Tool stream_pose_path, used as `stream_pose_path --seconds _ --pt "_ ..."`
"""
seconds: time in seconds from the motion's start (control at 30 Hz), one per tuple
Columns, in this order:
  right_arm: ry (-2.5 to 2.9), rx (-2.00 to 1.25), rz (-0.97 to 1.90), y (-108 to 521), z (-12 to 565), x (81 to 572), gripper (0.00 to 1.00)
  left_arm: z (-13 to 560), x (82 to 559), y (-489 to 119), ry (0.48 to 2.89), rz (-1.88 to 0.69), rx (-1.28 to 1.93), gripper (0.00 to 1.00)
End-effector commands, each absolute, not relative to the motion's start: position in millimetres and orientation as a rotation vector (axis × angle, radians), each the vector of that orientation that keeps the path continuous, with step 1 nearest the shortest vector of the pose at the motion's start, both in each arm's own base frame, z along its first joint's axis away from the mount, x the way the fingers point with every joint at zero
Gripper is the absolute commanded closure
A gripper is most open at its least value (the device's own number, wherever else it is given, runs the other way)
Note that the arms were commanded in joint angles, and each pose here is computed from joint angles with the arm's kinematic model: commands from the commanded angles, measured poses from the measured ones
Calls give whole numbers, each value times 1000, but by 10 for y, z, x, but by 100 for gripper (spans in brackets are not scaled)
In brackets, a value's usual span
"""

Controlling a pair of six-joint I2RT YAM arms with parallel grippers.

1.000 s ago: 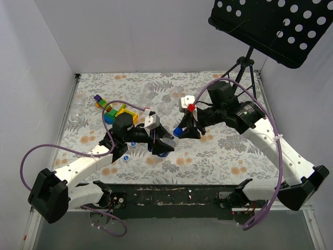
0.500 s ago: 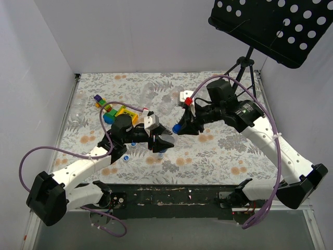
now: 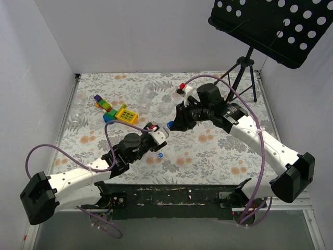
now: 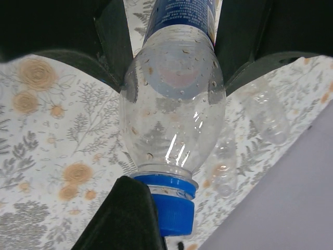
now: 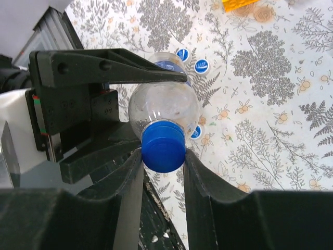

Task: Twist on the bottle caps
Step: Screw the bottle cap onto the plastic bottle.

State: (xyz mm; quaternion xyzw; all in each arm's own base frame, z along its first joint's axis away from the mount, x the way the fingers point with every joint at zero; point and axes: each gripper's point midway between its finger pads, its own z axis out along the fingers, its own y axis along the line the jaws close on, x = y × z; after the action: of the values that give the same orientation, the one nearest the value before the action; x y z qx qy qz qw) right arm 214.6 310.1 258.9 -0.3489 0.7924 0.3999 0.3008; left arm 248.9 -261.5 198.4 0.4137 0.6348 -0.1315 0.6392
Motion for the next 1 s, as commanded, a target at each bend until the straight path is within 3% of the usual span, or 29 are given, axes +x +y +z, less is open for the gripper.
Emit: stream_pose_path --seconds 0.0,0.13,0.3,0.63,0.97 --pt "2095 -859 1146 3204 2742 2084 88 2459 2727 -2347 1365 -105 774 76" --pt "1990 -931 1099 3133 2973 2074 45 2385 2633 -2517 1393 -268 875 75" --pt "1790 -1164 959 2926 3205 1964 23 2428 2499 -2684 1434 -636 968 75" --pt "1344 -1536 779 2685 3364 1676 21 2486 1938 -2873 1378 -1195 1229 75" --pt "1198 -1688 844 2793 3407 1561 27 2498 1692 -2895 1311 -1357 1324 75"
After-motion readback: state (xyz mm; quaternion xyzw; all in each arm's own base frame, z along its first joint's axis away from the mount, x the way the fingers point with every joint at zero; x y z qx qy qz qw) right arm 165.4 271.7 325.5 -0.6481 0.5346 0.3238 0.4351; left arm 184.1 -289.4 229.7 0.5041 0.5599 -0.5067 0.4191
